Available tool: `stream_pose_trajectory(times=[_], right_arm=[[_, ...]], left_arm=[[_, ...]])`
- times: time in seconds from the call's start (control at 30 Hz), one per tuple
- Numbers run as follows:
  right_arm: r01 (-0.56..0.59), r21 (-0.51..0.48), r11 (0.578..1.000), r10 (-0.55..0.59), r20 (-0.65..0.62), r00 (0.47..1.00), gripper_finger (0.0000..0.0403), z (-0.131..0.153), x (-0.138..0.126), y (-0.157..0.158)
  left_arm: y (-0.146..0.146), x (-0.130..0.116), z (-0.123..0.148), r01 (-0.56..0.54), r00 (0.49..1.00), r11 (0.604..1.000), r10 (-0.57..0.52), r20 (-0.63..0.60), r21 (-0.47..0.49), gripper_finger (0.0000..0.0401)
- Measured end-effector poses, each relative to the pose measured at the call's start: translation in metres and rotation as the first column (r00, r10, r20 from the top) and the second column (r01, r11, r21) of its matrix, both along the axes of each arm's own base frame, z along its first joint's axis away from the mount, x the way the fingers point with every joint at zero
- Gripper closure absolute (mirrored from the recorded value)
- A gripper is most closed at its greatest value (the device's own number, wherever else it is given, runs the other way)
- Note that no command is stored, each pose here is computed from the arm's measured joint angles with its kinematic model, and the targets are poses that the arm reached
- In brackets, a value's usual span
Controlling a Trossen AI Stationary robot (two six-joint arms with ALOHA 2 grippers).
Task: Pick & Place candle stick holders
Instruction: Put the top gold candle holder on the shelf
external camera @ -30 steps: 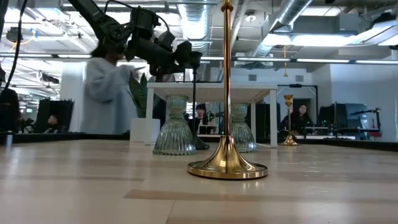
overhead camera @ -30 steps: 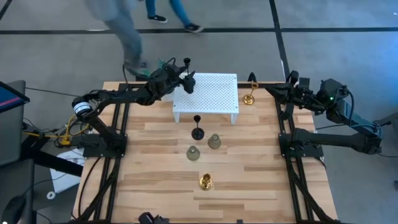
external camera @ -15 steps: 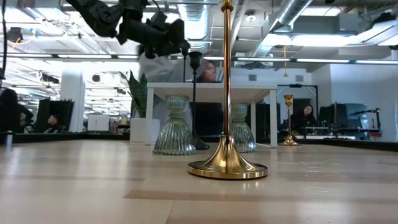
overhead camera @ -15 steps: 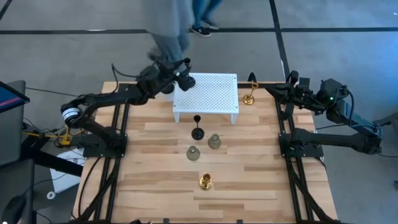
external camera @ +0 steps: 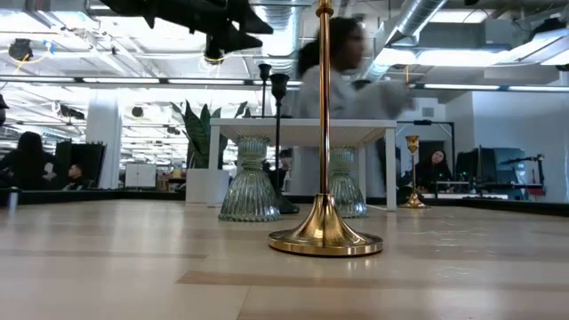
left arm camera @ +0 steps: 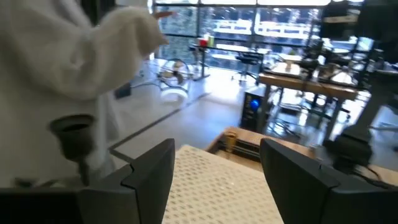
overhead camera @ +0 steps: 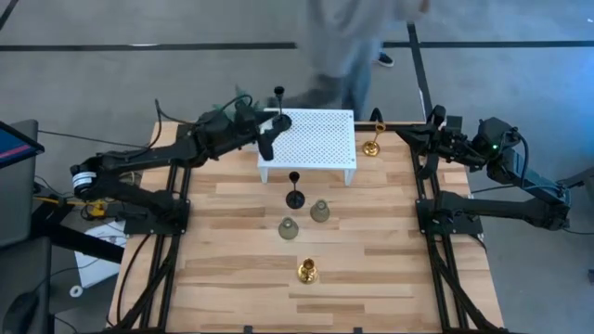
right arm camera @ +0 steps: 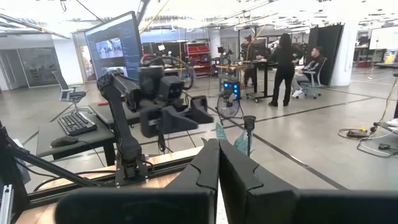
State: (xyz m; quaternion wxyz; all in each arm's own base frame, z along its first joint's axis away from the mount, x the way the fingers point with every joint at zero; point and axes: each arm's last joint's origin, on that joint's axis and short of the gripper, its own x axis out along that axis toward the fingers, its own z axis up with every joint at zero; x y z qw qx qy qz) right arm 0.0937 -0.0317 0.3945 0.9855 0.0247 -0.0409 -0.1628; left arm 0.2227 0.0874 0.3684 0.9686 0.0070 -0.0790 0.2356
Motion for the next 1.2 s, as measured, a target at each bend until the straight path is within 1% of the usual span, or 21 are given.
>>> stream_pose_trajectory(times=[0.1, 0.2, 0.33, 0.47, 0.6, 0.73, 0.8, 0.9, 1.07, 1.2], right_arm=[[-0.004, 0.0, 1.0, 0.004, -0.001, 1.0, 0.0403, 0.0, 0.0, 0.0], [-0.006, 0.001, 1.0, 0.006, -0.003, 1.0, 0.0403, 0.0, 0.0, 0.0], [-0.008, 0.005, 1.0, 0.008, -0.017, 1.0, 0.0403, -0.002, 0.0, 0.0], [-0.007, 0.006, 1.0, 0.007, -0.019, 1.0, 0.0403, -0.002, 0.0, 0.0], [-0.007, 0.017, 1.0, 0.007, -0.015, 1.0, 0.0403, -0.002, 0.0, 0.0], [-0.007, 0.093, 0.996, 0.006, 0.015, 1.0, 0.0403, -0.002, 0.0, 0.0], [0.011, 0.138, 0.99, -0.015, 0.021, 1.0, 0.0403, -0.002, 0.0, -0.001], [0.039, 0.165, 0.985, -0.04, 0.0, 0.999, 0.0403, -0.005, -0.001, 0.0], [0.094, 0.16, 0.983, -0.089, -0.04, 0.995, 0.0403, -0.009, -0.001, 0.003], [0.143, 0.162, 0.976, -0.125, -0.115, 0.985, 0.0403, -0.016, -0.003, 0.008]], left_arm=[[-0.013, -0.005, 0.004, 0.046, 0.999, 0.999, -0.046, 0.001, 0.0, 0.0168], [-0.025, -0.01, 0.009, 0.117, 0.993, 0.993, -0.117, 0.007, 0.016, 0.0181], [-0.038, -0.017, 0.016, 0.202, 0.979, 0.977, -0.204, 0.026, 0.061, 0.0215], [-0.046, -0.025, 0.022, 0.232, 0.97, 0.97, -0.236, 0.056, 0.072, 0.0256], [-0.049, -0.031, 0.027, 0.241, 0.966, 0.967, -0.247, 0.078, 0.082, 0.0292], [-0.05, -0.032, 0.027, 0.241, 0.966, 0.967, -0.247, 0.081, 0.082, 0.032], [-0.05, -0.032, 0.027, 0.241, 0.966, 0.967, -0.247, 0.08, 0.082, 0.0331], [-0.049, -0.031, 0.027, 0.24, 0.966, 0.967, -0.247, 0.077, 0.08, 0.0346], [-0.049, -0.031, 0.027, 0.242, 0.966, 0.967, -0.248, 0.079, 0.078, 0.0365], [-0.051, -0.031, 0.027, 0.248, 0.964, 0.966, -0.254, 0.08, 0.077, 0.0375]])
